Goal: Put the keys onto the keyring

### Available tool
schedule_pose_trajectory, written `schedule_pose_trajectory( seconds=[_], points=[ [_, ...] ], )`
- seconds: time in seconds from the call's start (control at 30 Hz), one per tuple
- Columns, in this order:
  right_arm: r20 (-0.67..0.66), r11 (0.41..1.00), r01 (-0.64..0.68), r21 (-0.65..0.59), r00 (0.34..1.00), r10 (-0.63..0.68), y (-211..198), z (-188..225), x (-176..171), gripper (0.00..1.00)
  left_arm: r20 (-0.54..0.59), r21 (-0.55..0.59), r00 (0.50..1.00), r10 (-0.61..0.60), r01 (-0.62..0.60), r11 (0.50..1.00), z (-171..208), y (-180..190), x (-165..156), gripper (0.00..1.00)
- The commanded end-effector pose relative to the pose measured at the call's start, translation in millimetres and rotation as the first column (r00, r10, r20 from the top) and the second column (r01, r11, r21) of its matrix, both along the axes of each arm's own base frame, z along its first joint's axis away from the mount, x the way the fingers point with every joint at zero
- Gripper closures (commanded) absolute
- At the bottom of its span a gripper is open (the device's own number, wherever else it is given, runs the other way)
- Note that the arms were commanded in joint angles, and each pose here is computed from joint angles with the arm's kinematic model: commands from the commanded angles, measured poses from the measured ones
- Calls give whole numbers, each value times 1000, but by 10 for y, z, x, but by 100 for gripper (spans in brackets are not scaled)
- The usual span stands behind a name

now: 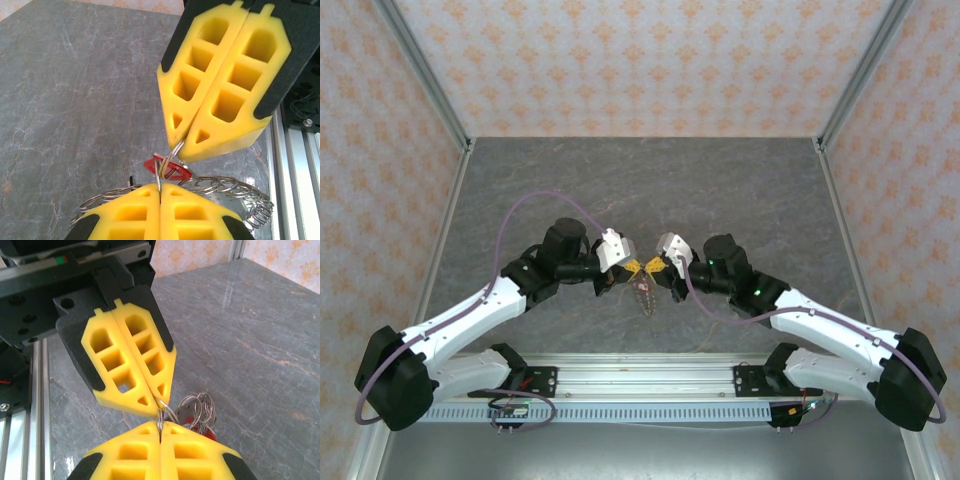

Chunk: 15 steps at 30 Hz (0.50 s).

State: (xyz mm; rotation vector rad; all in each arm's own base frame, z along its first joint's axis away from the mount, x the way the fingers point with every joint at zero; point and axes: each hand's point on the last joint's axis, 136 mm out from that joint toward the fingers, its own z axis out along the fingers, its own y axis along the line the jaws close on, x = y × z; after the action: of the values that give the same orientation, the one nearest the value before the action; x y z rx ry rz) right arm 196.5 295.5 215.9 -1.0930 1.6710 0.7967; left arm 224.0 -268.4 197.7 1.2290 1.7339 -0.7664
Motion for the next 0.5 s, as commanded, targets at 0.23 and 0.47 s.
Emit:
schedule_pose_trajectory(
  seconds=[0.23,0.47],
  points=[
    [18,995,99,14,995,-99,38,183,199,100,64,-41,998,-27,29,999,230,-79,23,100],
    [28,974,222,-40,975,-221,-115,128,357,100,69,-33,997,-26,29,999,213,-67,16,100]
  ],
)
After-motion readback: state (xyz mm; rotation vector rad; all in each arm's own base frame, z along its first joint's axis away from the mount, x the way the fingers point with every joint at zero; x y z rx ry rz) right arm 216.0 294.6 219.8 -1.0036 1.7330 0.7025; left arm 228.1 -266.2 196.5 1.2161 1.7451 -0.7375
